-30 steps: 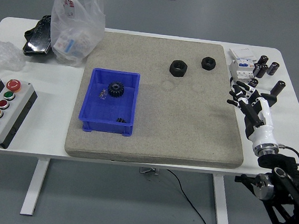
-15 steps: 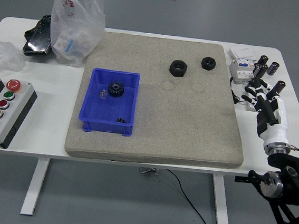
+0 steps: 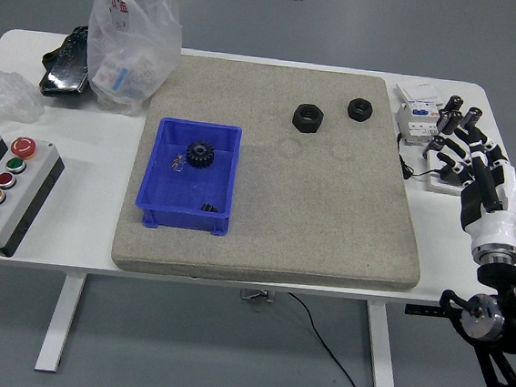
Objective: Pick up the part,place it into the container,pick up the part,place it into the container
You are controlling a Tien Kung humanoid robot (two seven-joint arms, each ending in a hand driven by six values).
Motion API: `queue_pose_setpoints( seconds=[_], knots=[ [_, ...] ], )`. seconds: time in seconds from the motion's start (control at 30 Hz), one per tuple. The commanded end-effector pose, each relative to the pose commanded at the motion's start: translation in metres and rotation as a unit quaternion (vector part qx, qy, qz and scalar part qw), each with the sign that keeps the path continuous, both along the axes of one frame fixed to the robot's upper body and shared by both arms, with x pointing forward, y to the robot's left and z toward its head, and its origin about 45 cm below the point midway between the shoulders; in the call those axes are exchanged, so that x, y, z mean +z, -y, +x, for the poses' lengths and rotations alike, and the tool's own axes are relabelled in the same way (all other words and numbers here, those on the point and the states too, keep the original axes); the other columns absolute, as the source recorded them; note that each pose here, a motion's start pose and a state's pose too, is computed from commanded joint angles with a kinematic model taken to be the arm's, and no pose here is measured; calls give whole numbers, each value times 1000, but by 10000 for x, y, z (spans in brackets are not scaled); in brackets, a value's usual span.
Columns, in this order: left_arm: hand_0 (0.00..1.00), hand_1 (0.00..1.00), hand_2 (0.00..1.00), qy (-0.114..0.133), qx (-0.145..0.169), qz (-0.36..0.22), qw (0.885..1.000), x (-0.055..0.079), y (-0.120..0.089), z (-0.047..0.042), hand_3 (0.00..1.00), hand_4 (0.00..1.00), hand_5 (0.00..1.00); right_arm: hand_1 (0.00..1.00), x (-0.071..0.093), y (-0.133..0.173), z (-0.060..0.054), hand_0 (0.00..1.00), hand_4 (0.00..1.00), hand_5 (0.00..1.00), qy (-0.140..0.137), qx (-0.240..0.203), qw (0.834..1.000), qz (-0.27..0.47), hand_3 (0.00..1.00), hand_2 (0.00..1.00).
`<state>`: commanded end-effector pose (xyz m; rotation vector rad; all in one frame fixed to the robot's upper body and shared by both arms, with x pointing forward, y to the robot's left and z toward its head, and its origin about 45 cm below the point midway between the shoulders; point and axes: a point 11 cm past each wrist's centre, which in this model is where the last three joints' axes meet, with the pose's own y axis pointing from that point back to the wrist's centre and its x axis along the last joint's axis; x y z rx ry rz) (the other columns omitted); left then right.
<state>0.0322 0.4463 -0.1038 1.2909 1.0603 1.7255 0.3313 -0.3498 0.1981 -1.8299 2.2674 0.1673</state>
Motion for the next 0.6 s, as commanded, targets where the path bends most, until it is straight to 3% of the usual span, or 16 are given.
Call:
queue_pose_setpoints(
  seconds=[0.23, 0.47, 0.6],
  knots=[
    [673, 652, 652, -6, -11, -5, 1000, -6, 22, 26, 652, 776, 377, 668, 51, 59, -3, 627, 743, 454, 8, -6, 1000, -4, 663, 697],
    [674, 665, 661, 9, -25, -5, 1000, -3, 37, 111, 652, 775, 377, 669, 87, 88, -3, 628, 741, 459, 14, -10, 1000, -7, 663, 694],
    [674, 665, 661, 10, -29, -8, 999, -10, 58, 114, 652, 775, 377, 669, 93, 96, -2, 628, 741, 459, 15, -10, 1000, -8, 663, 694]
  ],
)
